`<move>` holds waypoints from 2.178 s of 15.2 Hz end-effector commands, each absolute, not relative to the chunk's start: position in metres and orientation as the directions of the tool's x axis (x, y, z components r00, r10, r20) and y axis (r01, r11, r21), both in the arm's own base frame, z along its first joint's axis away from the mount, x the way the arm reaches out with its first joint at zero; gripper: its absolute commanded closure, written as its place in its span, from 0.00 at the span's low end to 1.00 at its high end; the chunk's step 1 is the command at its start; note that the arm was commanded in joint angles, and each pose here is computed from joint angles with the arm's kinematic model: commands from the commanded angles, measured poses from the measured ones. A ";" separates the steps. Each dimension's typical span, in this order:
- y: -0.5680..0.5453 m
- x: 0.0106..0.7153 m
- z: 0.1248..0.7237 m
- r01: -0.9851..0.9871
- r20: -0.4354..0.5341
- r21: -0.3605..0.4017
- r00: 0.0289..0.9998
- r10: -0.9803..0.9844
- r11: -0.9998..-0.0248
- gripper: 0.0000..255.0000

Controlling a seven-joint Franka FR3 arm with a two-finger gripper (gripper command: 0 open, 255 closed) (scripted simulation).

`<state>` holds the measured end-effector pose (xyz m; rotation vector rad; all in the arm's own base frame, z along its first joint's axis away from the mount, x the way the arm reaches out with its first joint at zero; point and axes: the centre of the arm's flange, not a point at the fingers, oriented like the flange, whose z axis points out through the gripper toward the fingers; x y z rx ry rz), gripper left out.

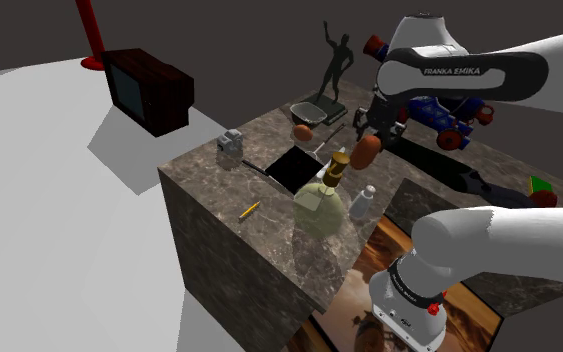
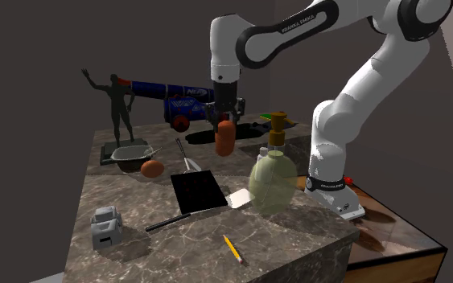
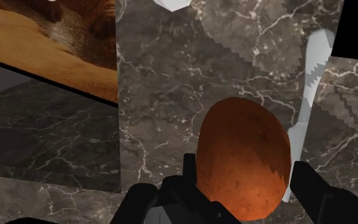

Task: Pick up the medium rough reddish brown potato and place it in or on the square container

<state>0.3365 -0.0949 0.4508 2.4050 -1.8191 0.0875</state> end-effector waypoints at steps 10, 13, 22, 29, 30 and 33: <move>-0.095 0.336 0.510 -0.961 0.121 0.065 0.274 -0.954 -0.268 1.00; -0.098 0.362 0.514 -0.961 0.121 0.065 0.274 -0.954 -0.268 1.00; -0.112 0.480 0.521 -0.961 0.121 0.065 0.274 -0.954 -0.268 1.00; -0.122 0.572 0.527 -0.961 0.121 0.065 0.274 -0.954 -0.268 1.00; -0.124 0.585 0.527 -0.961 0.121 0.065 0.274 -0.954 -0.268 1.00; -0.128 0.624 0.530 -0.961 0.121 0.065 0.274 -0.954 -0.268 1.00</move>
